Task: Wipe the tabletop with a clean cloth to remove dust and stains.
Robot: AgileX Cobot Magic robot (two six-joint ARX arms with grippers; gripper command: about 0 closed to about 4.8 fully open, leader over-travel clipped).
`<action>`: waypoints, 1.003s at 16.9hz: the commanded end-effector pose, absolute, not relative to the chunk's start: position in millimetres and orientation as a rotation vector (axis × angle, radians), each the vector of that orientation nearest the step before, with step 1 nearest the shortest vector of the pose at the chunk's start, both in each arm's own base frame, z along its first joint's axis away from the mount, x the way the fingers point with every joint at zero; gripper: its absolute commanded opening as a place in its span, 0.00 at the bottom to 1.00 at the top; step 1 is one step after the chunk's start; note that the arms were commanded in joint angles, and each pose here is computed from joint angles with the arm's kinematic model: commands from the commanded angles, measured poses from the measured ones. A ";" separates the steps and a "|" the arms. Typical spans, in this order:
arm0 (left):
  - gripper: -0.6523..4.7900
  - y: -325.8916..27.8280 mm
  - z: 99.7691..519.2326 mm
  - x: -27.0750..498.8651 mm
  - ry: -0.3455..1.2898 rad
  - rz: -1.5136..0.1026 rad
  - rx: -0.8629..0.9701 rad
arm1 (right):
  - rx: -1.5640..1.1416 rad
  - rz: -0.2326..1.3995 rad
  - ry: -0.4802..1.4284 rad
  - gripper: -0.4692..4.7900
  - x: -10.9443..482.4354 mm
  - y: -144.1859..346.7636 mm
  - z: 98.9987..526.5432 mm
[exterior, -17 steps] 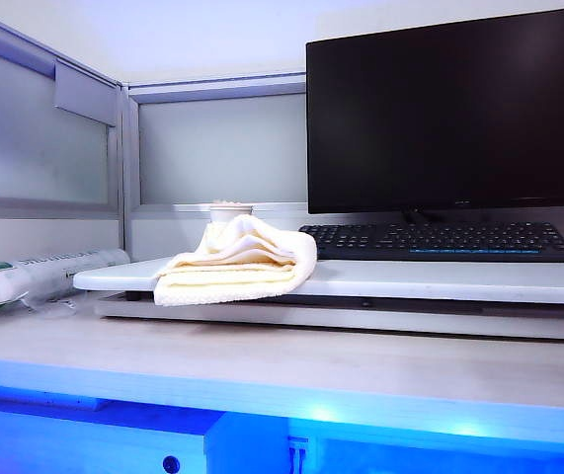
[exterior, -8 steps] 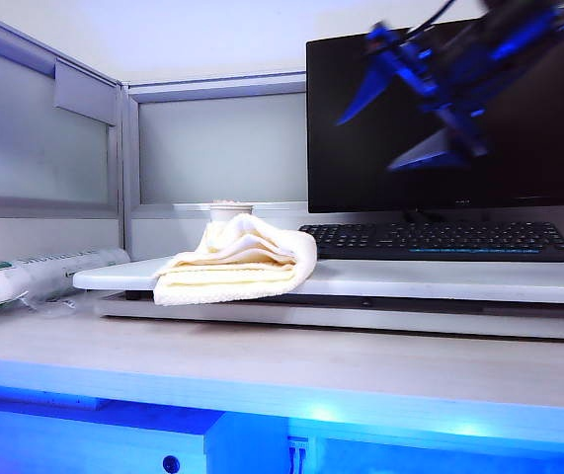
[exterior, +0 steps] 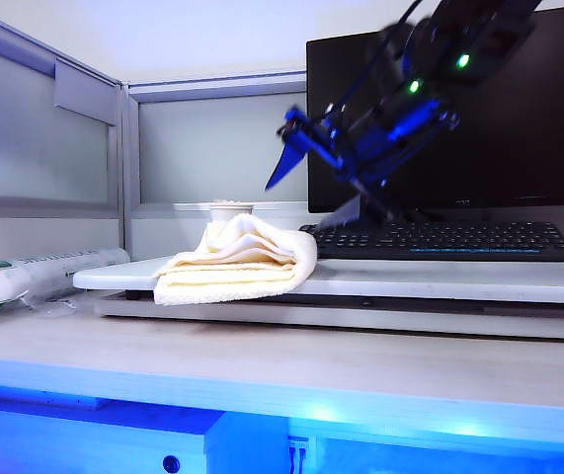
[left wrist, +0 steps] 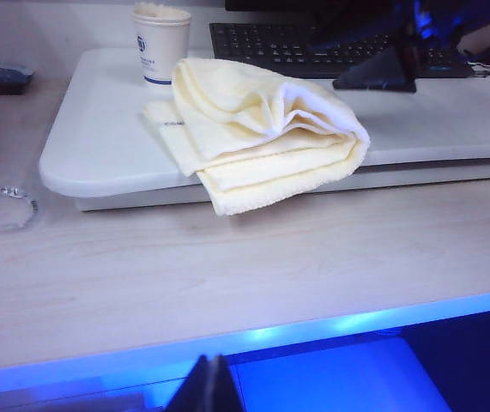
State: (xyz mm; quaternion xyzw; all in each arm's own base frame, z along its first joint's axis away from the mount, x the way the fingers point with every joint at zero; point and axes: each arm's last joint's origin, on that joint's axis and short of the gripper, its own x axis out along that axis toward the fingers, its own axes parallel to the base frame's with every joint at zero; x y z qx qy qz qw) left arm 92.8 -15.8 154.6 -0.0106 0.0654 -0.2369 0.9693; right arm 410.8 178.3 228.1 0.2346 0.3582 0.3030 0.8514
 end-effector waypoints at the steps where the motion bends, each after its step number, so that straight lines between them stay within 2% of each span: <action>1: 0.11 -16.1 152.8 92.3 0.155 -0.492 -0.030 | 0.497 0.619 0.755 1.00 419.2 185.0 210.1; 3: 0.11 -16.1 152.8 92.3 0.155 -0.492 -0.030 | 0.482 0.575 0.789 0.99 421.8 190.6 190.8; 4: 0.11 -16.1 152.7 92.3 0.156 -0.492 -0.030 | 0.475 0.548 0.789 0.94 423.1 190.4 186.3; 5: 0.11 -16.1 152.7 92.3 0.156 -0.492 -0.031 | 0.469 0.533 0.789 0.85 423.2 191.7 183.8; 7: 0.11 -16.1 152.7 92.3 0.156 -0.492 -0.030 | 0.463 0.516 0.779 0.51 424.5 192.0 181.2; 8: 0.11 -16.1 152.8 92.3 0.155 -0.492 -0.031 | 0.464 0.520 0.767 0.26 425.1 192.3 181.9; 9: 0.11 -16.1 152.8 92.3 0.155 -0.492 -0.030 | 0.458 0.528 0.746 0.07 426.1 192.6 183.4; 13: 0.11 -16.1 152.8 92.3 0.155 -0.491 -0.030 | 0.431 0.428 0.723 0.08 427.4 189.7 182.3; 17: 0.11 -16.1 152.8 92.3 0.155 -0.492 -0.030 | 0.398 0.314 0.839 0.08 423.5 178.2 171.1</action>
